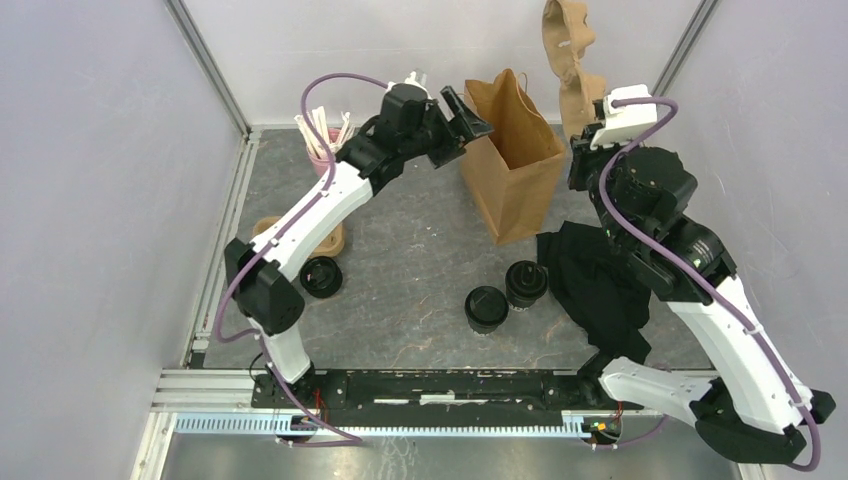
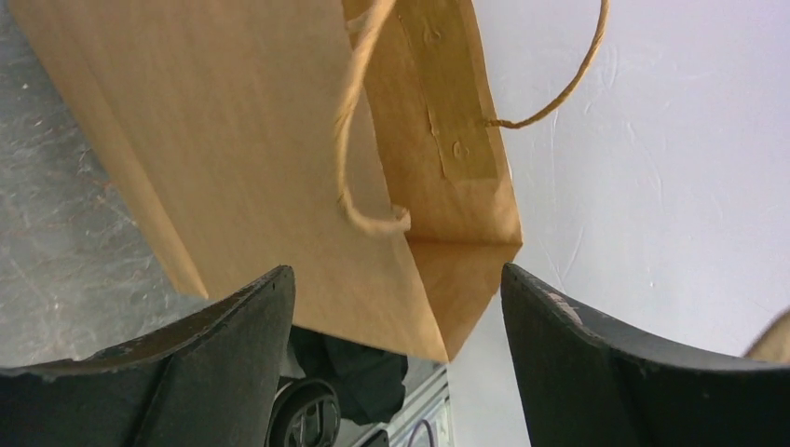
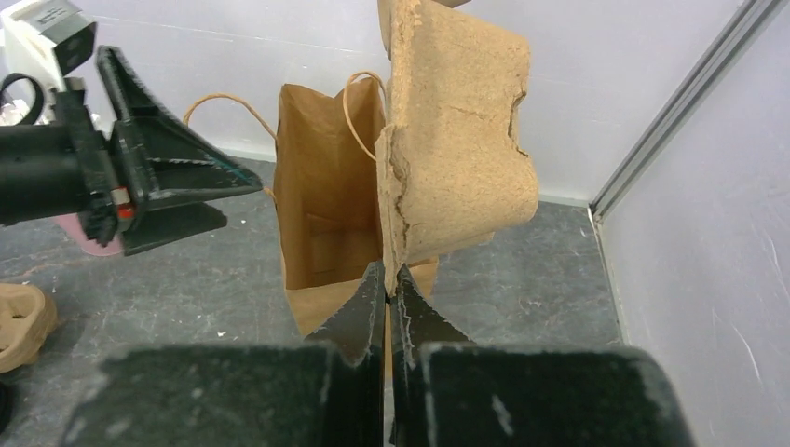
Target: Pack the takeout coffee
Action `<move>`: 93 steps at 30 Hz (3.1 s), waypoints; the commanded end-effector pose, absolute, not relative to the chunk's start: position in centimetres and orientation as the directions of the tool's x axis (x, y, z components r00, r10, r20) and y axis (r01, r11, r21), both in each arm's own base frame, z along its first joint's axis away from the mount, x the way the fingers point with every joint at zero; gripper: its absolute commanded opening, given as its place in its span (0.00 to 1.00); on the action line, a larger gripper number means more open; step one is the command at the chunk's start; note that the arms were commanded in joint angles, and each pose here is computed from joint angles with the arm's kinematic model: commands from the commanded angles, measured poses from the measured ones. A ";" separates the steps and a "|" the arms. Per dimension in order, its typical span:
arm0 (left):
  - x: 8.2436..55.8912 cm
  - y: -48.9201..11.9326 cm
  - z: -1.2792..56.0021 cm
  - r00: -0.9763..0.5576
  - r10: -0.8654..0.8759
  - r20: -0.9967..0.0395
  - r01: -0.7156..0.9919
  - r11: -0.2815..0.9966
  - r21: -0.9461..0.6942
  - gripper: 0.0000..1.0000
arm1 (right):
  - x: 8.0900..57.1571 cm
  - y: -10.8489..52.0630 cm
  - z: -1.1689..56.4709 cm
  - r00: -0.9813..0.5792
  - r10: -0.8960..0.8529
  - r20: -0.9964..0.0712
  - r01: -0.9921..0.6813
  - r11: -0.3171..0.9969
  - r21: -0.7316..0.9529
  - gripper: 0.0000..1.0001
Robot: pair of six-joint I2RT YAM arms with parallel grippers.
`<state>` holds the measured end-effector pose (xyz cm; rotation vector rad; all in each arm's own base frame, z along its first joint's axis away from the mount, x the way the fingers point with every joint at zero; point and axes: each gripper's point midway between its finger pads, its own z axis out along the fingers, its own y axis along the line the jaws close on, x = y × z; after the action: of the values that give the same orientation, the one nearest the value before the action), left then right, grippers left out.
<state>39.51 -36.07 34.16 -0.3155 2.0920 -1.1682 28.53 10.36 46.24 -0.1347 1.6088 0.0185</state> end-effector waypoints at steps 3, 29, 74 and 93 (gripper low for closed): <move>42.1 -37.9 35.3 -0.627 -0.526 -0.574 0.179 0.620 -0.764 0.78 | 27.6 9.3 47.0 0.038 -0.070 -0.997 -0.092 0.993 -0.073 0.00; 41.6 -33.5 36.7 -0.471 -0.198 -0.860 0.232 0.912 -0.337 0.02 | 26.7 9.8 47.1 0.061 -0.065 -0.996 -0.158 0.985 -0.074 0.00; 29.4 -18.4 38.2 -0.648 -0.436 -0.625 0.118 0.753 -0.648 0.87 | 27.2 21.6 49.5 -0.103 0.054 -0.993 -0.595 0.797 0.105 0.00; 30.3 -16.5 31.8 -0.649 -0.290 -0.703 -0.064 0.942 -0.329 0.57 | 21.8 17.6 47.7 -0.230 0.120 -0.966 -0.549 0.803 0.231 0.00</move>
<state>29.72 -18.51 32.77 -0.3048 2.2486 -0.5523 22.22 18.68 48.02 -0.3896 1.6775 0.6563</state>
